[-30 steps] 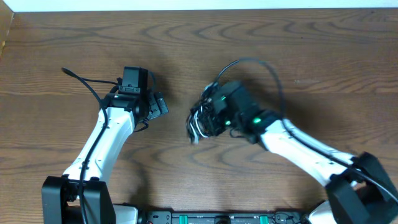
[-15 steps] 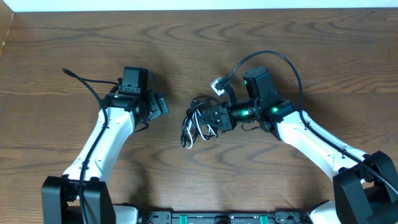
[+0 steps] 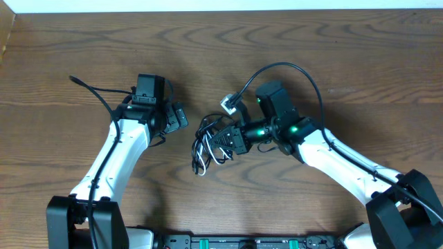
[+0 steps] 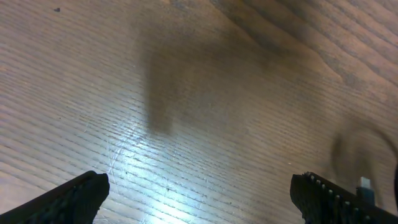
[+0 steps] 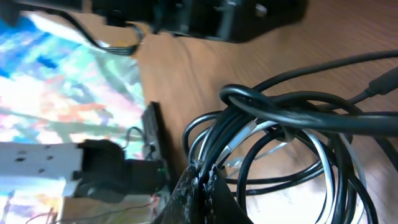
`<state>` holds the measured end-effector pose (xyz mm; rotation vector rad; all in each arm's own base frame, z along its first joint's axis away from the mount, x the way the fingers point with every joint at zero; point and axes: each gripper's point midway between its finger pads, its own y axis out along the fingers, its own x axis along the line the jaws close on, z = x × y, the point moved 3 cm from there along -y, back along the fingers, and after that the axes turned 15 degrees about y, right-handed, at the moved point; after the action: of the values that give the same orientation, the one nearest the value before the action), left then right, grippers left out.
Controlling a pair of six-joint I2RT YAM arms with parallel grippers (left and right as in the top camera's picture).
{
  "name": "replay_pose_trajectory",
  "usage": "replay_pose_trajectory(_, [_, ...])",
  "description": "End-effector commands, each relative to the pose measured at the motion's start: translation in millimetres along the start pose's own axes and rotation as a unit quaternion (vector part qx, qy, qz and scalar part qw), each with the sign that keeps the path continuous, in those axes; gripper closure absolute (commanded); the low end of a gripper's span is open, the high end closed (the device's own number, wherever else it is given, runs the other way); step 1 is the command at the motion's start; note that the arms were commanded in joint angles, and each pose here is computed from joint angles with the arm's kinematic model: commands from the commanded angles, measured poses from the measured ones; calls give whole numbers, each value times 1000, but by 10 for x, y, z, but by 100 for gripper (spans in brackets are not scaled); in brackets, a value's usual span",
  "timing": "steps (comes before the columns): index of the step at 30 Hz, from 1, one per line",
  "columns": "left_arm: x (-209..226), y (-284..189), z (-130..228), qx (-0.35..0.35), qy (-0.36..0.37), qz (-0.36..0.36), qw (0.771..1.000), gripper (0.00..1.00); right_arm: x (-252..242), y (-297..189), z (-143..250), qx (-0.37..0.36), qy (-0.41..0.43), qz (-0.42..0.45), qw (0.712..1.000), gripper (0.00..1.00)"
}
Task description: Untangle cables
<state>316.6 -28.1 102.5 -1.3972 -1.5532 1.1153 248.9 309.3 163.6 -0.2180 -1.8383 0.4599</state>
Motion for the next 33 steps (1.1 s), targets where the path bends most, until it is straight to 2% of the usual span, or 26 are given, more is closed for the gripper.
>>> replay_pose_trajectory(1, [23, 44, 55, 9, 0, -4, 1000, 0, -181, 11, -60, -28, 19, 64, 997, 99])
replay_pose_trajectory(7, [23, 45, 57, 9, 0, -4, 1000, 0, -756, -130, 19, -51, 45, 235, 969, 98])
replay_pose_trajectory(12, [23, 45, 57, 10, 0, -4, 1000, 0, -1027, -312, 67, -66, 65, 328, 940, 80])
replay_pose_trajectory(16, [23, 45, 57, 10, 0, -4, 1000, 0, -1020, -355, 2, -76, 67, 327, 939, 73])
replay_pose_trajectory(19, [23, 45, 57, 10, 0, -4, 1000, 0, -895, -418, -137, -88, 77, 309, 944, 60])
replay_pose_trajectory(24, [23, 45, 56, 9, 0, -4, 1000, 0, -654, -530, -344, -100, 88, 303, 943, 29])
replay_pose_trajectory(28, [22, 44, 55, 9, 0, -4, 1000, 0, -461, -467, -375, -98, 86, 295, 947, 23])
replay_pose_trajectory(33, [23, 44, 54, 9, 0, -4, 1000, 0, -294, -233, -228, -75, 71, 287, 952, 21])
